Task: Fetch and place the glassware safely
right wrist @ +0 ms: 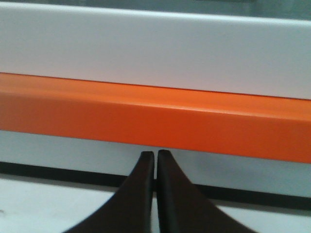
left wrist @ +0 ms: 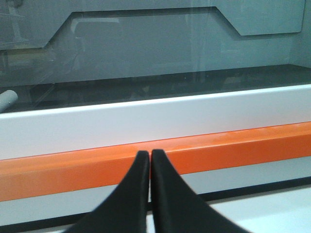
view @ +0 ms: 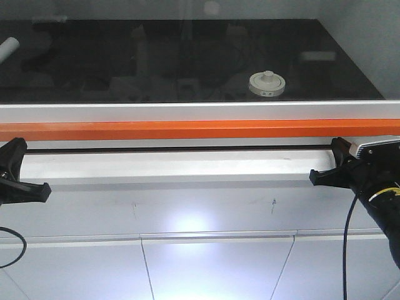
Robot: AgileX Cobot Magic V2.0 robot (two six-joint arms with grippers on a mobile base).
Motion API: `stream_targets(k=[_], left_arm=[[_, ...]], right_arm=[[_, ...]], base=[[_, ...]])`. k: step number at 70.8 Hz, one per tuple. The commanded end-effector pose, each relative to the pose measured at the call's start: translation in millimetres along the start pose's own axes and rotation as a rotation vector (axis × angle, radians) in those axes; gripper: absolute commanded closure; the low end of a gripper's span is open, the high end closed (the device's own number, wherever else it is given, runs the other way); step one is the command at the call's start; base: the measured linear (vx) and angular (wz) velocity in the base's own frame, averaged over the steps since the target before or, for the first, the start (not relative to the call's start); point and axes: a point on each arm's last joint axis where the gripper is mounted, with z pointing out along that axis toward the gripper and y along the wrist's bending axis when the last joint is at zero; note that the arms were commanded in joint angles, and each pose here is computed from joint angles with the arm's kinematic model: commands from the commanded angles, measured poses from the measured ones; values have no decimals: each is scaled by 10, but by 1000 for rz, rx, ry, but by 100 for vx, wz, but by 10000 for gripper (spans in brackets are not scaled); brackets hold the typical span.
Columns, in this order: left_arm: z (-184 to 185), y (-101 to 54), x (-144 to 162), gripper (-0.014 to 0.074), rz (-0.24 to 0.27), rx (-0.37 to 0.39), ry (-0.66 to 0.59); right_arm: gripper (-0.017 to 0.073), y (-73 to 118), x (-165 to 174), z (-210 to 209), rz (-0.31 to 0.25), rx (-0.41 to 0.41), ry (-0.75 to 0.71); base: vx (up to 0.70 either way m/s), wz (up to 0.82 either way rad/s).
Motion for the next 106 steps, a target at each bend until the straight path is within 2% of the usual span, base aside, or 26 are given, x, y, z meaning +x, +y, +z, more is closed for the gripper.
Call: stream_targets(k=[1,39,55,70,81,94,106], left_arm=[[21,8,-151,601,-1,-8,-113],[22,9,-144,601,-1,-9,-106],[27,13,-73,601,-3,-13,-30],[98,40,113,601,-28,-39,20],[162,40,243,601,-18,-36,-7],[304,80,371,601,-30,-64,-20],[457,103,359,601,-27,-64,-43]], right_arm=[[563,-39,-204,82,-4,9,-135],[563,-63,-310,191,-11,7,-228],[563,-63,-309,191,-11,7,-227],[563,-63,-309,191,-11,7,-227],[563,-62,-308,189,-10,7,-227],[563,-62,-303,190,-10,7,-222],[563,-62,-300,191,-10,7,-219]], base=[[0,0],[0,0],[0,0],[0,0],[0,0],[0,0],[0,0]])
